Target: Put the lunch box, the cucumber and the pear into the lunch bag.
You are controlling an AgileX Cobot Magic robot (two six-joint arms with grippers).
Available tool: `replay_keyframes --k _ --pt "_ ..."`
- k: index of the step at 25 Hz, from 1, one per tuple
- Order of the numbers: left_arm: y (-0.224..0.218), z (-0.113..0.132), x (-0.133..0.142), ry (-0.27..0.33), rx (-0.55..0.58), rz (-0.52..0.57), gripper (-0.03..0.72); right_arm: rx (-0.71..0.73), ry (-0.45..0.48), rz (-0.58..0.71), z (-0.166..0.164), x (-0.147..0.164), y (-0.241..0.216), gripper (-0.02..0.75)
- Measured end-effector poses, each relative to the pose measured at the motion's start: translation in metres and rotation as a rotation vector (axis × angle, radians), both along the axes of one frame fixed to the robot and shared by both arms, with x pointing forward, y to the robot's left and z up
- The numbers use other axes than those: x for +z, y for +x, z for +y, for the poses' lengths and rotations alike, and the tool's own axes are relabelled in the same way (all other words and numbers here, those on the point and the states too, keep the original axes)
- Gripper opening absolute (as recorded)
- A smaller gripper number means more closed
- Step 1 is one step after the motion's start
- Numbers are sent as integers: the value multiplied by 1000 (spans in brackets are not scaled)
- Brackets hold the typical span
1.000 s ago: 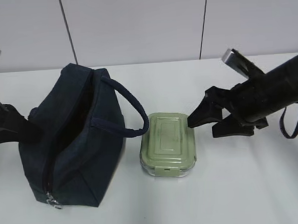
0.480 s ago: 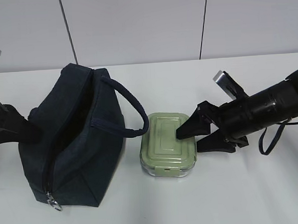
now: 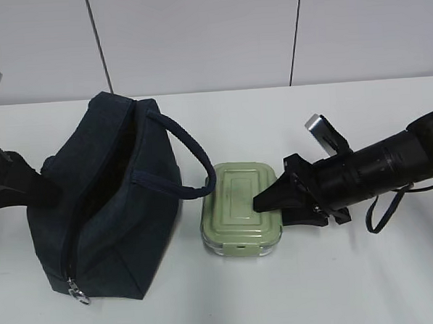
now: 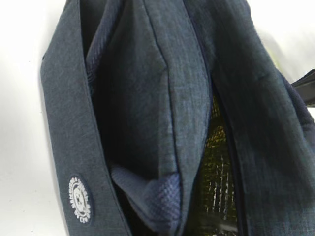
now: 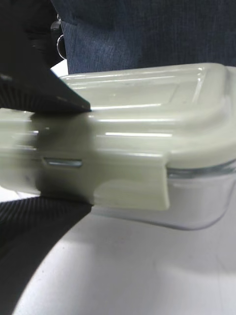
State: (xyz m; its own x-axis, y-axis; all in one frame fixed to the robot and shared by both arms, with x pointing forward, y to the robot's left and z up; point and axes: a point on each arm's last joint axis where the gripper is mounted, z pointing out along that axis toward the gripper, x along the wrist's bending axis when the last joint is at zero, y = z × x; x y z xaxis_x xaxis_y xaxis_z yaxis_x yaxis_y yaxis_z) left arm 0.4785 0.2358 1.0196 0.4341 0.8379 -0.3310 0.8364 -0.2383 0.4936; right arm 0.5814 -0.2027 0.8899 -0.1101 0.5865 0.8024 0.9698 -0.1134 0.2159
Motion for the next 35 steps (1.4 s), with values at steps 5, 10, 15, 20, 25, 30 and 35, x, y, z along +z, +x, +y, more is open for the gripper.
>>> replay_keyframes --k 5,10,15,20,25,30,35 --pt "0 0 0 0 0 0 1 -71 -116 -164 -9 42 3 333" --pt "0 0 0 0 0 1 1 -187 -88 -401 -13 125 -1 330" --pt "0 0 0 1 -1 1 1 -110 16 -544 16 180 -4 330" --pt "0 0 0 1 -1 1 1 61 77 -583 83 193 -20 330" --pt "0 0 0 1 -1 1 1 147 57 -579 141 178 -25 330" --pt "0 0 0 1 0 -2 1 115 -64 -540 149 154 -15 330" --pt "0 0 0 2 0 -3 1 160 -278 -415 142 122 -14 330"
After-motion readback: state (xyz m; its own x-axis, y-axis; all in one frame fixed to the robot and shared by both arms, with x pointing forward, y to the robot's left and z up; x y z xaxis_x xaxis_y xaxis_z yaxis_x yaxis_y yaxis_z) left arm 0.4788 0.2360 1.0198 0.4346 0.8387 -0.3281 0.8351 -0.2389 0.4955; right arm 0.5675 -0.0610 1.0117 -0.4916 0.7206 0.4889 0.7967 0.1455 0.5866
